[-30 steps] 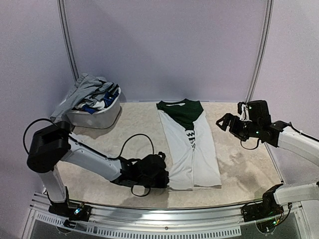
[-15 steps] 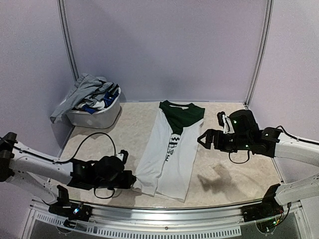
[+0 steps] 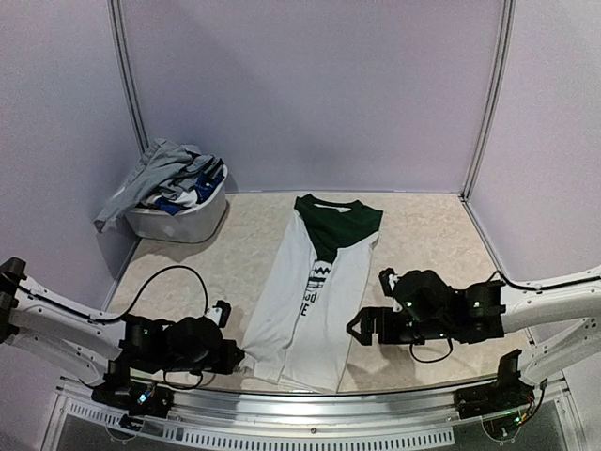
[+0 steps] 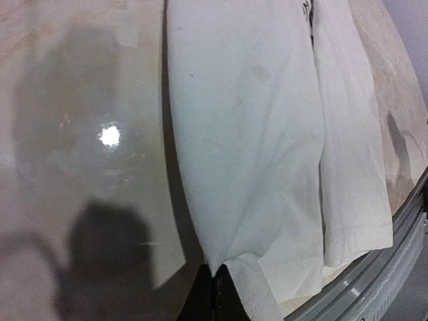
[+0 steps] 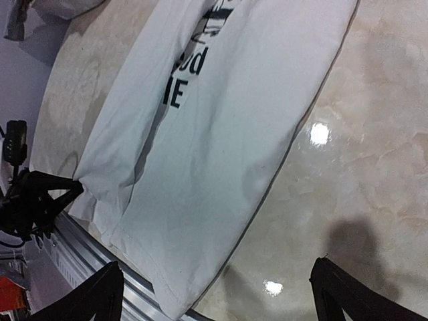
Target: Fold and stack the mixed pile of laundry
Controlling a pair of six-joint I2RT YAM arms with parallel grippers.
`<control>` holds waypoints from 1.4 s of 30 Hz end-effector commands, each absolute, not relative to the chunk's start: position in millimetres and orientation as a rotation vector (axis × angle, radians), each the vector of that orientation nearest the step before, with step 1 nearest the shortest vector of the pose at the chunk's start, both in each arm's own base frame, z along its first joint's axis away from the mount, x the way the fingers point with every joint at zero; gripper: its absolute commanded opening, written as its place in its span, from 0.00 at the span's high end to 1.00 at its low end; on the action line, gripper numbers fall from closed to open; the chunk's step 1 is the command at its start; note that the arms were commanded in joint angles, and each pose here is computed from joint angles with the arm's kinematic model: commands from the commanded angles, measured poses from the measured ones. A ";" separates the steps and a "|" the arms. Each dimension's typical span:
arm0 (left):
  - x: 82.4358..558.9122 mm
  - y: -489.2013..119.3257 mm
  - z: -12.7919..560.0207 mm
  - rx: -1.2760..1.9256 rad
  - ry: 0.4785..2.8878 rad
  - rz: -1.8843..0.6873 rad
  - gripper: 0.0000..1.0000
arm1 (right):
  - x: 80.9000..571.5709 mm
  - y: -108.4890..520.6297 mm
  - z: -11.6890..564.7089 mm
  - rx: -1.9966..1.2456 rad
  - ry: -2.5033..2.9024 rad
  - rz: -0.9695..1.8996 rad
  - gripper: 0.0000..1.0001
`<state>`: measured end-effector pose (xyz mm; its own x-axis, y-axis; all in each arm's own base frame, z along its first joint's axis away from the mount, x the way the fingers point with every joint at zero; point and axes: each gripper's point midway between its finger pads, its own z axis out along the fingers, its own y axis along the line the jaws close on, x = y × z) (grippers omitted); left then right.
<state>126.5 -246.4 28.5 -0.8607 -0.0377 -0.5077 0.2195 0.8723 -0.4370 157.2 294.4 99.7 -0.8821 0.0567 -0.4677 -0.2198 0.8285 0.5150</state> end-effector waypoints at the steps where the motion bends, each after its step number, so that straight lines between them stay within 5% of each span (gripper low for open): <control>1: 113.7 -280.3 45.0 0.174 2.468 -0.818 0.99 | 142.5 313.3 93.2 -0.093 2.588 0.809 0.02; 8: 107.4 -291.4 49.6 0.211 2.433 -0.813 0.99 | 108.6 319.3 88.1 -0.074 2.672 0.788 0.14; 12: 106.3 -289.8 46.3 0.215 2.427 -0.795 0.99 | 84.7 323.7 62.2 -0.034 2.732 0.806 0.36; 25: 108.1 -247.8 37.3 0.231 2.451 -0.608 0.99 | 49.5 360.5 14.8 -0.038 2.823 0.835 0.40; 32: 110.8 -235.9 42.5 0.206 2.432 -0.601 0.98 | 45.9 355.8 13.4 -0.049 2.821 0.777 0.76; 38: 110.5 -236.5 38.5 0.205 2.438 -0.597 0.98 | 50.4 343.0 14.6 -0.024 2.793 0.730 0.97; 42: 109.4 -244.0 38.9 0.212 2.441 -0.617 0.98 | 51.9 341.9 20.2 -0.055 2.782 0.711 0.98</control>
